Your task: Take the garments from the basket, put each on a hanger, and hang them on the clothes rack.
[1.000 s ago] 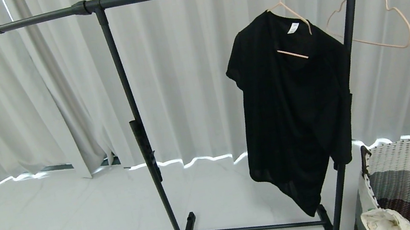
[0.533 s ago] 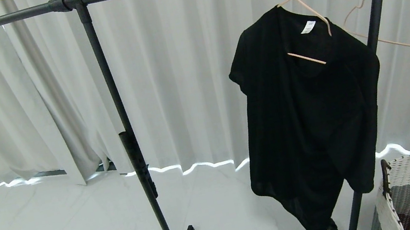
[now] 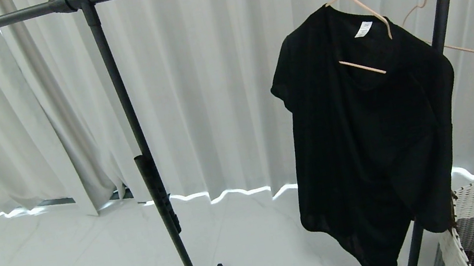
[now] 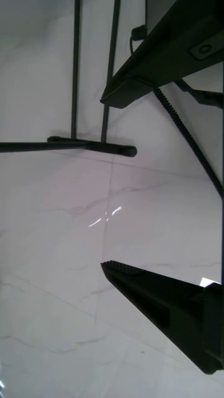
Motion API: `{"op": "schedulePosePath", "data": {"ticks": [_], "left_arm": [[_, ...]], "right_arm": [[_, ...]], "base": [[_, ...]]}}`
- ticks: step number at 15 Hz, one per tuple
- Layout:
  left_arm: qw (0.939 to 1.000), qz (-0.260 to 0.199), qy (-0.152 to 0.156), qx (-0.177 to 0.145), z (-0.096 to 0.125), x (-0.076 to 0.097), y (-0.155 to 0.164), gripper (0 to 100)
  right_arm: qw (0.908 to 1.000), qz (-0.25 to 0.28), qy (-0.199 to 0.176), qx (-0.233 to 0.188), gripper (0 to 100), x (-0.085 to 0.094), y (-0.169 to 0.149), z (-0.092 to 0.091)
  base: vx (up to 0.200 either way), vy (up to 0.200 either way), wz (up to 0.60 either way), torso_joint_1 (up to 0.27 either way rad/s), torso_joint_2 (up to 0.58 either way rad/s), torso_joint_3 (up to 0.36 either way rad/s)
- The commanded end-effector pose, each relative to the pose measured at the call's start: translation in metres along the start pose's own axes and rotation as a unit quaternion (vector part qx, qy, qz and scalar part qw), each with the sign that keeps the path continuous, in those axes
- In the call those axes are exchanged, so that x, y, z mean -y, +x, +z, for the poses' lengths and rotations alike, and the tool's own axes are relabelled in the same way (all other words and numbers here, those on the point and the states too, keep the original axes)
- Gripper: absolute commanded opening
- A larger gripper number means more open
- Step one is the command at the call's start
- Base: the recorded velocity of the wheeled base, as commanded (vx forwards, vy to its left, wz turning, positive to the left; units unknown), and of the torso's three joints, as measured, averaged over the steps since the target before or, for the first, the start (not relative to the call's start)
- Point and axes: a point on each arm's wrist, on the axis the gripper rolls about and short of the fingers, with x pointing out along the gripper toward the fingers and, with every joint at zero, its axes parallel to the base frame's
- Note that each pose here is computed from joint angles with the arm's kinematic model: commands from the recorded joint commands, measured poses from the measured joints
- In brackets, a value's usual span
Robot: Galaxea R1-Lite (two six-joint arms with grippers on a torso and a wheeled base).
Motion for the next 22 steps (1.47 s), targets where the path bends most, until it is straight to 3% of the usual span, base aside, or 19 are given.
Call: {"op": "schedulePosePath", "data": {"ticks": [1, 4, 6, 8, 10, 11, 12, 13, 15, 19, 22], "left_arm": [[1.0, 0.001, -0.001, 0.001, 0.0, 0.0, 0.0, 100], [1.0, -0.001, 0.0, 0.0, 0.0, 0.0, 0.0, 100], [1.0, -0.003, 0.0, 0.0, 0.0, 0.0, 0.0, 100], [1.0, -0.004, 0.0, -0.002, 0.0, 0.0, 0.0, 100], [1.0, -0.004, 0.0, -0.002, 0.0, 0.0, 0.0, 100], [1.0, -0.004, 0.0, -0.002, 0.0, 0.0, 0.0, 100], [1.0, -0.004, 0.0, -0.002, 0.0, 0.0, 0.0, 100], [1.0, -0.004, 0.0, -0.003, 0.0, 0.0, 0.001, 100], [1.0, -0.004, 0.0, -0.004, 0.0, 0.0, 0.001, 100], [0.9999, -0.005, 0.002, -0.013, 0.001, 0.001, 0.002, 100], [0.9998, -0.009, 0.006, -0.016, 0.001, 0.001, 0.003, 100]], "right_arm": [[0.9962, 0.057, -0.037, -0.054, 100, -0.006, 0.011, 0.008], [0.9892, 0.062, -0.048, -0.124, 100, -0.012, 0.028, 0.009], [0.9792, 0.052, -0.053, -0.188, 100, -0.015, 0.042, 0.004], [0.9706, 0.02, -0.028, -0.238, 100, -0.014, 0.067, 0.013], [0.968, -0.008, -0.007, -0.251, 100, -0.013, 0.116, 0.03], [0.9669, -0.028, -0.017, -0.253, 100, -0.015, 0.137, 0.031], [0.9579, -0.056, -0.045, -0.278, 100, -0.017, 0.151, 0.025], [0.9497, -0.067, -0.065, -0.299, 100, -0.016, 0.155, 0.02], [0.937, -0.074, -0.068, -0.334, 100, -0.011, 0.163, 0.012], [0.9303, -0.09, -0.061, -0.35, 100, 0.002, 0.169, 0.01], [0.9305, -0.089, -0.063, -0.35, 100, 0.002, 0.169, 0.011]], "base": [[0.0, 0.0, 0.0, 0.0, 0.0, 0.0], [0.0, 0.0, 0.0, 0.0, 0.0, 0.0], [0.0, 0.0, 0.0, 0.0, 0.0, 0.0], [0.0, 0.0, 0.0, 0.0, 0.0, 0.0], [0.0, 0.0, 0.0, 0.0, 0.0, 0.0], [0.0, 0.0, 0.0, 0.0, 0.0, 0.0], [0.0, 0.0, 0.0, 0.0, 0.0, 0.0], [0.0, 0.0, 0.0, 0.0, 0.0, 0.0], [0.0, 0.0, 0.0, 0.0, 0.0, 0.0], [0.0, 0.0, 0.0, 0.0, 0.0, 0.0], [0.0, 0.0, 0.0, 0.0, 0.0, 0.0]]}}
